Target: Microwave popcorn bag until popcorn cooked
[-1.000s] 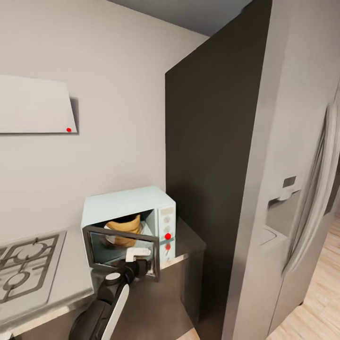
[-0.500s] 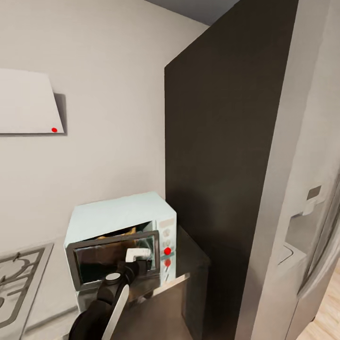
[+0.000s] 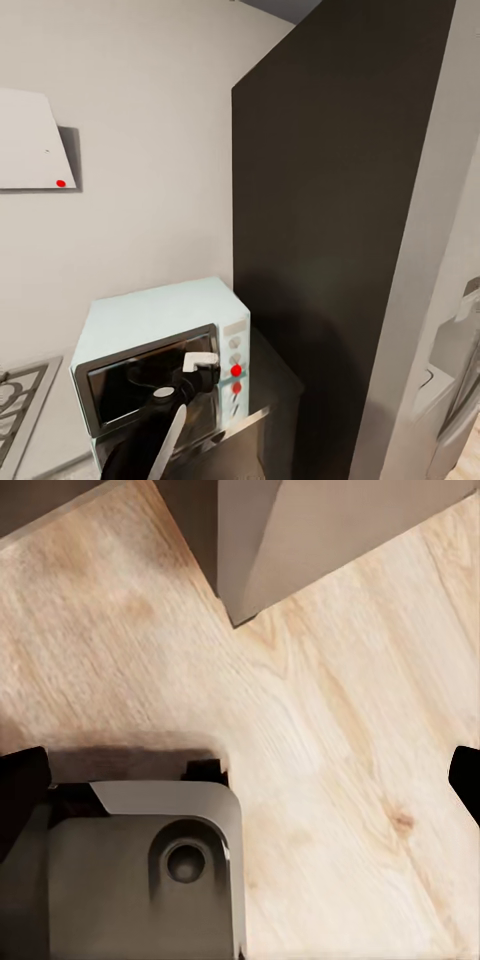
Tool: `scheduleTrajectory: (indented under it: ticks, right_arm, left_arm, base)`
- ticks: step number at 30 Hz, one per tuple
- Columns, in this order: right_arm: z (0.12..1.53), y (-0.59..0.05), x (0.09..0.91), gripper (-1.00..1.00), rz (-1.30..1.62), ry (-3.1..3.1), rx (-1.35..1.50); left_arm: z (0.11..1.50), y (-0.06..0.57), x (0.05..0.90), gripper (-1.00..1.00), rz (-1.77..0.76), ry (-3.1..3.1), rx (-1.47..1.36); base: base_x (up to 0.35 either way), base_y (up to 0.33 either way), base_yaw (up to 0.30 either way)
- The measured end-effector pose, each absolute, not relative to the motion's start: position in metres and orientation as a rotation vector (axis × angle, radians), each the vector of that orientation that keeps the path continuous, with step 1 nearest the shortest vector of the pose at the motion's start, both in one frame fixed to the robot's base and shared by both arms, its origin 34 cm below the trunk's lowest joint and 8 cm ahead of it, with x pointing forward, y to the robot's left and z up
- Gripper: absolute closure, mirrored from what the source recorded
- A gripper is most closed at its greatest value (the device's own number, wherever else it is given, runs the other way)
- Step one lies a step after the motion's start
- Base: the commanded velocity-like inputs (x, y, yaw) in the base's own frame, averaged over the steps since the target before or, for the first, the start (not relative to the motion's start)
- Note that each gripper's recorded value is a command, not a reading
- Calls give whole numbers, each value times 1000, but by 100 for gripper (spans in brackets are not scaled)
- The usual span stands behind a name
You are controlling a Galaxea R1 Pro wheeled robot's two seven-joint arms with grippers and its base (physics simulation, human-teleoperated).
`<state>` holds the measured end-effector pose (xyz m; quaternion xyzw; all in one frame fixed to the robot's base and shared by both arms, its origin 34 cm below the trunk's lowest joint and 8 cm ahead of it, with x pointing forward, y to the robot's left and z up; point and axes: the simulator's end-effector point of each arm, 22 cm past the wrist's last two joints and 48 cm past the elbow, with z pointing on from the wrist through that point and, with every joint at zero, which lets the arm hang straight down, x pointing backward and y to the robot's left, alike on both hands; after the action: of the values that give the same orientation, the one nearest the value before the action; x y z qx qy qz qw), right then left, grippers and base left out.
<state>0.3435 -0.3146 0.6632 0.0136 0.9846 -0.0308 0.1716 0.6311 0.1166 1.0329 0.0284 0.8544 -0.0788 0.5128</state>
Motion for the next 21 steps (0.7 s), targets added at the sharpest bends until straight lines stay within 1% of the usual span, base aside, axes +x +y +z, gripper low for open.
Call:
scheduleTrajectory:
  ticks: [2,17,21]
  right_arm:
    - [663,-315,344,-100,-88,2794,38]
    - [663,-315,344,-100,-88,2795,36]
    - [663,-315,344,-100,-88,2795,36]
  left_arm:
    - [1043,136,637,-100,-155,2033,28]
    - [1042,135,637,-100,-153,2035,32]
    - [1037,125,634,-100,-175,2047,37]
  base:
    - [-327,0,0]
    - [-345,0,0]
    - [-346,0,0]
